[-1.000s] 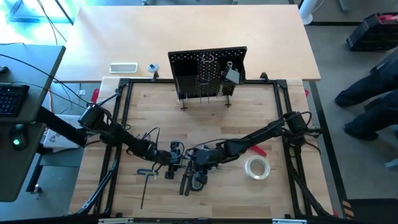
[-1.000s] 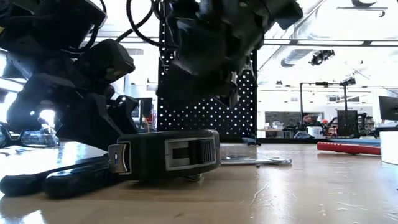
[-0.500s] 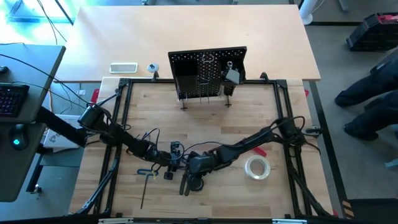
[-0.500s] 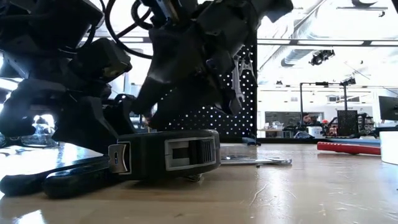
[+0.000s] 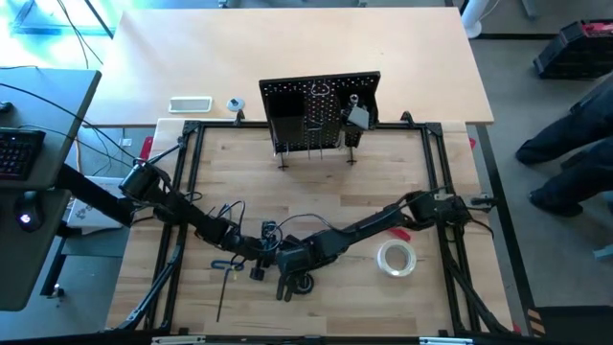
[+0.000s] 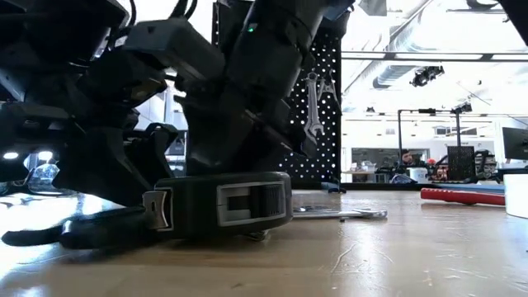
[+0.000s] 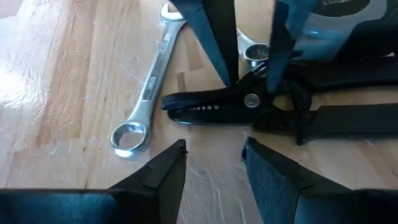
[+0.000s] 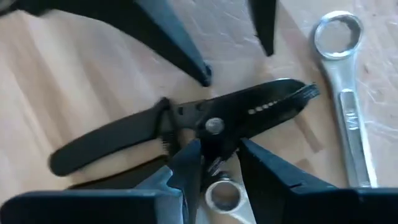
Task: Hang tools onto peg board
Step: Hang the gray tape measure on the pegboard
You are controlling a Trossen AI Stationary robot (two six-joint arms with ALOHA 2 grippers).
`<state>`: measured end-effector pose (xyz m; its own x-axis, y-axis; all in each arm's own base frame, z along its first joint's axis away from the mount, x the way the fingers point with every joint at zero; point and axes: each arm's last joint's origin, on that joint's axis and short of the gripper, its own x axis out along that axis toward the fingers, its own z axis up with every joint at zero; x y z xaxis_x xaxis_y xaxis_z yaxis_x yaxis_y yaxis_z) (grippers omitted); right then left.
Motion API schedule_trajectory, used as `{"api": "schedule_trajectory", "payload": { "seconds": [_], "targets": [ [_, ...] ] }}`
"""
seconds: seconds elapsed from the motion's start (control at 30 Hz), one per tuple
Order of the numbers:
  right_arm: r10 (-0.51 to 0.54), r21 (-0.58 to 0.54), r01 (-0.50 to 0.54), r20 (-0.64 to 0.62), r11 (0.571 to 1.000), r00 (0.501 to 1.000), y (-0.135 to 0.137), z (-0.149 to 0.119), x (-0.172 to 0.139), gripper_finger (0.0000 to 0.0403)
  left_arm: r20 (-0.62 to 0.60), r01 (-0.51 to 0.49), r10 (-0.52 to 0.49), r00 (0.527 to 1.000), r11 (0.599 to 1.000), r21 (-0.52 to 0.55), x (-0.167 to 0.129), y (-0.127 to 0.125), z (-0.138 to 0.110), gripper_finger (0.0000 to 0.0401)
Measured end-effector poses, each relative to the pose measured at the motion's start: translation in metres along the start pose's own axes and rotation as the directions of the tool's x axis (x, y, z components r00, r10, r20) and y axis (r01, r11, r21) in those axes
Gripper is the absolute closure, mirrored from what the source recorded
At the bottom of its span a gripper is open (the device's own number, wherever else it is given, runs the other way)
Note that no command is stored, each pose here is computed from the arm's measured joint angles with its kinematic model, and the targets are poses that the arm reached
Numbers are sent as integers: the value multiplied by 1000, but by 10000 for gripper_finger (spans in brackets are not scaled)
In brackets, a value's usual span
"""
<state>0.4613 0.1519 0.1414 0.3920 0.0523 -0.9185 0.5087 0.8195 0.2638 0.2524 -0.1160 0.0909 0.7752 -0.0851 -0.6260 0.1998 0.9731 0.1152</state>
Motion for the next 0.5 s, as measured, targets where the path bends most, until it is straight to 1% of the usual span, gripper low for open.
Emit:
{"api": "schedule_trajectory", "payload": {
  "seconds": [0.2, 0.27, 0.33, 0.43, 0.5],
  "targets": [
    [-40, 1, 40, -51, 999, 998, 3, 1, 6, 298, 0, 1, -1, 1000, 1000, 1, 0, 0, 0, 245],
    [-56, 1, 56, -53, 998, 997, 3, -1, 6, 308, 0, 1, -1, 1000, 1000, 2, 0, 0, 0, 245],
    [-75, -15, 74, -56, 997, 996, 4, -5, 5, 331, 1, 0, 0, 1000, 1000, 10, 0, 0, 0, 245],
    [-83, -63, 79, -57, 995, 995, 6, -9, 5, 383, 1, 0, 0, 1000, 1000, 11, 0, 0, 0, 245],
    [-88, -87, 83, -59, 993, 994, 7, -12, 5, 394, 1, -1, 1, 1000, 1000, 18, 0, 0, 0, 245]
  ]
}}
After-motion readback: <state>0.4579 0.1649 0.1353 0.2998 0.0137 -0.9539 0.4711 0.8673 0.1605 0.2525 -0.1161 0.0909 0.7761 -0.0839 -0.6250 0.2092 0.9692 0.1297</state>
